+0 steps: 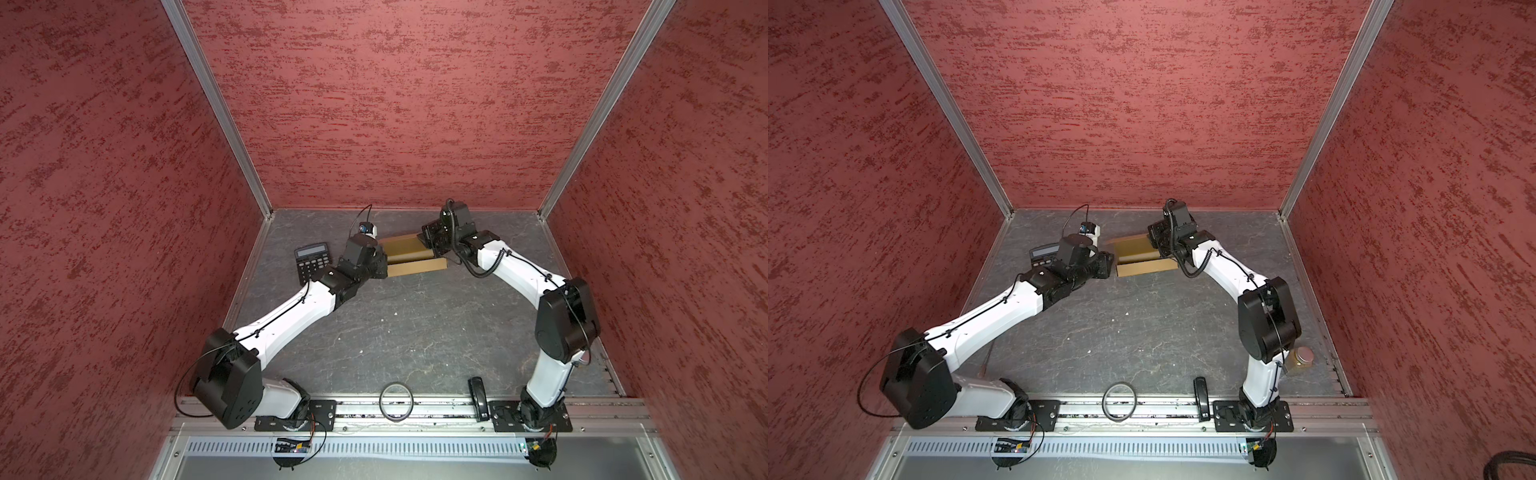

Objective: Fold the paper box

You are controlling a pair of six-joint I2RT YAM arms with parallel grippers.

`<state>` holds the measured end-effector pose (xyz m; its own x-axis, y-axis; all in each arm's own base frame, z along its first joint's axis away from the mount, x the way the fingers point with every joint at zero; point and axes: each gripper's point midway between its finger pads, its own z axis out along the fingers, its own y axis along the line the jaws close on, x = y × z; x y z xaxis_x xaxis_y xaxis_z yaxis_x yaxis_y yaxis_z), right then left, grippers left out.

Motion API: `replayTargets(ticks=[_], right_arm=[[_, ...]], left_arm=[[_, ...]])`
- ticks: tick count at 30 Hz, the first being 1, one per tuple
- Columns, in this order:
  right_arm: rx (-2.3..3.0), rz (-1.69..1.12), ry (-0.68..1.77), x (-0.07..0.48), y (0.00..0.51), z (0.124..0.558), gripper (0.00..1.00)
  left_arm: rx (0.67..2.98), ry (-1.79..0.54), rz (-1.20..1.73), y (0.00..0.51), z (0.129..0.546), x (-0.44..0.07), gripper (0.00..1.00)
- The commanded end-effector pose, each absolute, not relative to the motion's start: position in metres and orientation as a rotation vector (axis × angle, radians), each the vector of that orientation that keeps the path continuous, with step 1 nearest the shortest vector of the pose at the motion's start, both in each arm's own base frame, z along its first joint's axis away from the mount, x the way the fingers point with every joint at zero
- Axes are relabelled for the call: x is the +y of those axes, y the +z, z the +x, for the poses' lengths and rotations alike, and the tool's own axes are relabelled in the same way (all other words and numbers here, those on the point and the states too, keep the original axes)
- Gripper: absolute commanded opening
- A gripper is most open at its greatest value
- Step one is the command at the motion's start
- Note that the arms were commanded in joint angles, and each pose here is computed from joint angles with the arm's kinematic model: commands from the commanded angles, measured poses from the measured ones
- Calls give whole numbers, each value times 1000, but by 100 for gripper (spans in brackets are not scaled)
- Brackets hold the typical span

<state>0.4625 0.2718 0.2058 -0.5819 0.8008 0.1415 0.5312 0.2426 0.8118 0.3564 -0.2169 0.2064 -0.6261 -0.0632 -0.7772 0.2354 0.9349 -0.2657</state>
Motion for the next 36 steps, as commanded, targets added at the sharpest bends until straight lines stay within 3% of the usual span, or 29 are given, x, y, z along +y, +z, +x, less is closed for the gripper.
replayTargets(ticks=[1, 8, 14, 26, 36], right_arm=[[2218, 1334, 1248, 273, 193, 458, 0], [2212, 1330, 1246, 271, 196, 457, 0], [2204, 1335, 1245, 269, 195, 455, 0], [2194, 1338, 1254, 267, 196, 451, 0], [2188, 1338, 1265, 265, 198, 446, 0]], left_arm=[[2269, -540, 176, 196, 326, -234, 45], [2303, -707, 349, 177, 279, -276, 45], [2333, -762, 386, 153, 277, -296, 43], [2344, -683, 344, 113, 321, -319, 38], [2258, -605, 219, 120, 376, -318, 33]])
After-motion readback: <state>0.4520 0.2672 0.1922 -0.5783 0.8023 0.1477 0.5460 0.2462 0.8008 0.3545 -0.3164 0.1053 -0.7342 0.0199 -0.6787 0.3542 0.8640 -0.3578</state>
